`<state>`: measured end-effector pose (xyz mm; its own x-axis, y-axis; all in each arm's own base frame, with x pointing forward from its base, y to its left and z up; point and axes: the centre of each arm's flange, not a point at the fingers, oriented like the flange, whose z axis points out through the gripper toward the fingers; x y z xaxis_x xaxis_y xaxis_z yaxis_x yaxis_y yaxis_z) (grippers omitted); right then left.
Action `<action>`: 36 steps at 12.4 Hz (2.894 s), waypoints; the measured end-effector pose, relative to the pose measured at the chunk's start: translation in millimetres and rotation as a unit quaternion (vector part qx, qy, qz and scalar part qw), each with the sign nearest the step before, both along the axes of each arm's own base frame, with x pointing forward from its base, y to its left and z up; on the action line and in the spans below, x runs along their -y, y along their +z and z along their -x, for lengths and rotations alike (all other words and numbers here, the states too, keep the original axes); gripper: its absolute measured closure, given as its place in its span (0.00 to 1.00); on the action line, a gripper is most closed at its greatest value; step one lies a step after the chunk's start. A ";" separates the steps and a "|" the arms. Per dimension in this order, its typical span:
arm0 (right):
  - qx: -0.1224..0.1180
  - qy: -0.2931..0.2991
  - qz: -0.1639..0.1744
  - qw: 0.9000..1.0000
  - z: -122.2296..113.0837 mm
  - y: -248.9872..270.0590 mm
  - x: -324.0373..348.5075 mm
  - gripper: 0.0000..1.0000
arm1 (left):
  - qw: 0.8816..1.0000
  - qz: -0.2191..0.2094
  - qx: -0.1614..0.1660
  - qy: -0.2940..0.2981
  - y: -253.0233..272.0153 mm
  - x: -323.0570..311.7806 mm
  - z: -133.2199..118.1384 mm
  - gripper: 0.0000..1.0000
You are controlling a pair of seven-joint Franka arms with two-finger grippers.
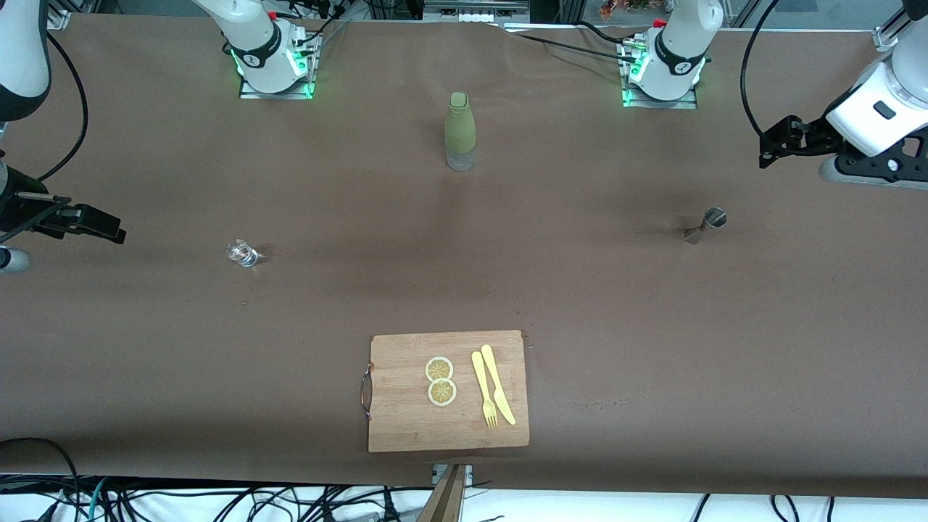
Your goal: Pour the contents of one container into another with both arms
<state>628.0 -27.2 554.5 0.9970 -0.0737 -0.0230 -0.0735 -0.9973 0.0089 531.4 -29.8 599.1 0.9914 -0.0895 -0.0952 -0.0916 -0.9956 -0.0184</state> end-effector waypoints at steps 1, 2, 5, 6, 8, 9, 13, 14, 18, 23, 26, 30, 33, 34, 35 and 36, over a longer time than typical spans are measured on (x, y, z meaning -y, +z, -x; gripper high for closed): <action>0.000 0.000 0.000 1.000 0.0 0.0 0.0 0.00 | 1.000 0.001 -0.001 -0.010 -0.4 -3.4 -0.2 0.00; 0.000 0.000 0.000 1.000 0.0 0.0 0.0 0.00 | 1.000 0.003 -0.002 -0.025 -1.1 -6.1 -0.5 0.00; 0.000 0.000 0.000 1.000 0.1 -0.1 0.1 0.00 | 0.998 0.008 -0.009 -0.061 -5.9 -18.3 -1.8 0.00; 0.000 0.000 0.000 1.000 0.1 0.0 0.1 0.00 | 0.997 0.011 -0.011 -0.073 -8.0 -24.9 -2.3 0.01; 0.000 0.000 0.000 1.000 0.1 0.0 0.2 0.00 | 0.994 0.036 -0.012 -0.104 -10.1 -40.8 -2.6 0.00; 0.000 0.000 0.000 1.000 0.1 0.0 0.2 0.00 | 0.991 0.049 -0.010 -0.128 -10.4 -51.8 -2.3 0.00; -0.001 0.000 0.000 1.000 0.2 0.0 0.3 0.00 | 0.967 0.109 0.010 -0.231 -16.1 -105.1 2.0 0.00; -0.001 0.001 0.000 1.000 0.2 -0.1 0.3 0.00 | 0.959 0.127 0.021 -0.253 -19.1 -118.1 3.7 0.00; -0.003 0.002 0.000 1.000 0.7 -0.4 0.3 0.00 | 0.939 0.154 0.042 -0.306 -26.4 -146.4 8.3 0.00; -0.004 0.003 0.000 1.000 0.9 -0.6 0.3 0.00 | 0.916 0.196 0.065 -0.343 -43.3 -170.2 15.9 0.00; -0.005 0.010 -0.001 1.000 1.0 -0.9 0.1 0.00 | 0.903 0.222 0.079 -0.359 -57.8 -186.9 23.0 0.00; -0.011 0.044 -0.002 0.999 -0.2 -7.1 4.2 0.00 | 0.878 0.245 0.105 -0.398 -71.2 -204.9 30.1 0.00; -0.016 0.075 -0.003 0.997 -1.5 -13.2 6.3 0.00 | 0.844 0.287 0.141 -0.430 -104.5 -229.9 36.7 0.00; -0.017 0.092 -0.004 0.996 -1.7 -14.1 6.7 0.00 | 0.837 0.297 0.147 -0.435 -116.3 -237.1 39.3 0.00; -0.019 0.121 -0.005 0.992 -2.2 -16.1 7.0 0.00 | 0.831 0.304 0.150 -0.440 -125.7 -242.9 42.1 0.00; -0.023 0.164 -0.008 0.986 -3.4 -20.8 7.2 0.00 | 0.826 0.310 0.154 -0.445 -132.5 -247.6 45.0 0.00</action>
